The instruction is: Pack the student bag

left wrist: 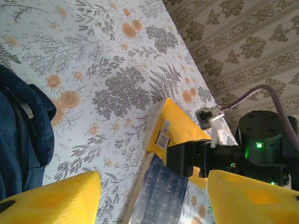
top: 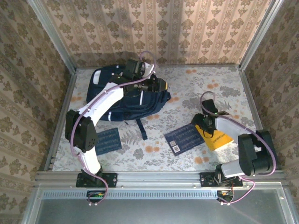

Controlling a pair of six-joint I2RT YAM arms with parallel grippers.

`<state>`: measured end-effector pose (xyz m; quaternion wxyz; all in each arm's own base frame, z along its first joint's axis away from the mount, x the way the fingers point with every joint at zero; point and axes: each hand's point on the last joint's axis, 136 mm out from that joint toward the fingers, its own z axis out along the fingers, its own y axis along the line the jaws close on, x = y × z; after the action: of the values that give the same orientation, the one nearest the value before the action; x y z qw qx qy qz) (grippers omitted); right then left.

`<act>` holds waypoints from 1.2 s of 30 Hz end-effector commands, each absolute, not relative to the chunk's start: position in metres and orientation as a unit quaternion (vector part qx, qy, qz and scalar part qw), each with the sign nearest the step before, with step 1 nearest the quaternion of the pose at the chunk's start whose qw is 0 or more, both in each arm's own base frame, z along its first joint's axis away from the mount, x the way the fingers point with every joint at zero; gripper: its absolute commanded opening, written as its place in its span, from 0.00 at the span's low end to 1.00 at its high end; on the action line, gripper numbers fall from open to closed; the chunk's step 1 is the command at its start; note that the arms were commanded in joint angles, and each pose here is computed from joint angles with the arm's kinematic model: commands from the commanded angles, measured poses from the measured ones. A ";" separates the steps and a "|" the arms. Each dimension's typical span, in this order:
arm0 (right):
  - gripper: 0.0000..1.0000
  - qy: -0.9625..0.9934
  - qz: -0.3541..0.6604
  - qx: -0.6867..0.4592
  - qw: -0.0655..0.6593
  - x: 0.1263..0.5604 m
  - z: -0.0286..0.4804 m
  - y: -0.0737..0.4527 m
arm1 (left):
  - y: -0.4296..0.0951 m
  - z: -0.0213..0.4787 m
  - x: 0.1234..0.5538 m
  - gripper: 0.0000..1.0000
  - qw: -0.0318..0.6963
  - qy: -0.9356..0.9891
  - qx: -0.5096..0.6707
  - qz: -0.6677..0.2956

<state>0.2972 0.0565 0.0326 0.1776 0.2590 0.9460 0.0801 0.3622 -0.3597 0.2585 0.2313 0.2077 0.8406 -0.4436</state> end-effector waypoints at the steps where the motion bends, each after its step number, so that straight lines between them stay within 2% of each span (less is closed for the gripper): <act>1: 0.72 0.964 0.159 0.191 0.092 0.279 0.012 0.115 | -0.364 0.244 0.362 0.63 0.214 0.844 0.202 -0.449; 6: 0.68 0.966 0.226 0.119 0.047 0.272 0.010 0.177 | -0.365 0.224 0.365 0.63 0.194 0.854 0.184 -0.447; 10: 0.65 0.958 0.272 0.070 0.047 0.266 0.024 0.202 | -0.366 0.204 0.367 0.64 0.175 0.863 0.173 -0.441; 13: 0.66 0.965 0.231 0.082 0.097 0.271 0.043 0.177 | -0.370 0.180 0.368 0.64 0.150 0.873 0.157 -0.436; 17: 0.67 0.953 0.170 0.191 0.164 0.274 0.069 0.113 | -0.377 0.150 0.361 0.64 0.111 0.887 0.149 -0.423; 22: 0.66 0.919 0.145 0.306 0.204 0.254 0.075 0.061 | -0.386 0.115 0.344 0.67 0.093 0.920 0.163 -0.343; 27: 0.67 0.909 0.142 0.354 0.167 0.238 0.055 0.046 | -0.387 0.078 0.328 0.69 0.067 0.949 0.171 -0.257; 30: 0.67 0.907 0.154 0.368 0.135 0.233 0.039 0.050 | -0.388 0.066 0.326 0.69 0.051 0.951 0.165 -0.255; 36: 0.66 0.899 0.214 0.362 0.122 0.241 0.028 0.069 | -0.402 0.046 0.309 0.69 0.012 0.946 0.178 -0.270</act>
<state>0.2324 0.0564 0.0261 0.1238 0.3608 0.9083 0.1716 0.3149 -0.3975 0.0508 0.0306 0.1716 0.9466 -0.2712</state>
